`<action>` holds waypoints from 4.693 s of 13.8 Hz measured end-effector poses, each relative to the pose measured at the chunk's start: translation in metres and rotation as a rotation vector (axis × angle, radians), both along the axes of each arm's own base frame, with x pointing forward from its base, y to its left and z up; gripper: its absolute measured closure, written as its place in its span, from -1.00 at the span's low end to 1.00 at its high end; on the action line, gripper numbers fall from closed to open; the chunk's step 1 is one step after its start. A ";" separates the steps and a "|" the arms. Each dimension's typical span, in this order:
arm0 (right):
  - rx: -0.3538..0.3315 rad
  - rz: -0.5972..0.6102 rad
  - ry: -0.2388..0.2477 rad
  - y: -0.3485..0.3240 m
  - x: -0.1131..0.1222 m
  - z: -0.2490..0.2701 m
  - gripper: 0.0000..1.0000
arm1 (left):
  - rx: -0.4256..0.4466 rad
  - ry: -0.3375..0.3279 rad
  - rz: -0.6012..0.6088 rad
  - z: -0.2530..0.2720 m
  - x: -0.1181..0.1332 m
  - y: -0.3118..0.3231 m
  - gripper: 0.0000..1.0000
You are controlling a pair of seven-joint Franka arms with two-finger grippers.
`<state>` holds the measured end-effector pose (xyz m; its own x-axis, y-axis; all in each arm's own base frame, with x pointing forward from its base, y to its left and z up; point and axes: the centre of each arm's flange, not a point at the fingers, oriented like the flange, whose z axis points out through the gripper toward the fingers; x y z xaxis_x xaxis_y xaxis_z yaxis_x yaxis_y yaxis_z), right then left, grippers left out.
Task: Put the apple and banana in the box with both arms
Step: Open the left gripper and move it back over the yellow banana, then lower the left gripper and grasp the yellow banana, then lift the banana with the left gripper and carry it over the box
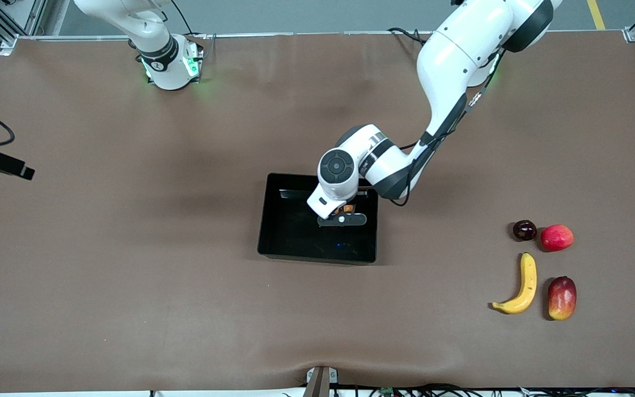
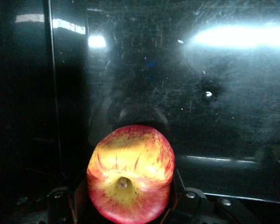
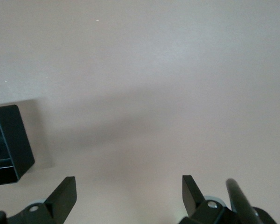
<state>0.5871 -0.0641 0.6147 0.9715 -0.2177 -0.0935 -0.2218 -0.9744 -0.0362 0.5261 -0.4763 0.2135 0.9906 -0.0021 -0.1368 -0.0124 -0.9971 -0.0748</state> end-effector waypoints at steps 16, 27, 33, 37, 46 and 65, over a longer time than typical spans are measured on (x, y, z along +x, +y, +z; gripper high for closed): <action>0.001 0.090 -0.021 -0.013 -0.041 0.006 -1.00 | -0.056 -0.160 -0.010 0.159 0.118 0.130 -1.00; 0.003 0.089 -0.018 -0.015 -0.041 0.005 -1.00 | 0.071 -0.170 -0.092 0.102 0.206 0.406 -1.00; 0.003 0.091 -0.026 -0.015 -0.041 0.007 -1.00 | 0.063 -0.204 -0.202 0.036 0.219 0.483 -1.00; -0.004 0.107 -0.065 -0.006 -0.039 0.025 -1.00 | 0.042 -0.210 -0.216 0.009 0.220 0.493 -0.99; -0.021 0.099 -0.087 -0.012 -0.038 0.033 -1.00 | 0.049 -0.186 -0.203 -0.022 0.216 0.507 -0.75; -0.084 0.104 -0.064 -0.015 -0.038 0.031 -1.00 | -0.127 -0.215 -0.162 0.137 0.175 0.250 0.30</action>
<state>0.5491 -0.0787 0.6454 0.9926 -0.1200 -0.0166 -0.1194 -0.9922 0.0354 0.7015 -0.2266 0.3506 0.9822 -0.1666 0.0872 -0.1699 -0.9849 0.0321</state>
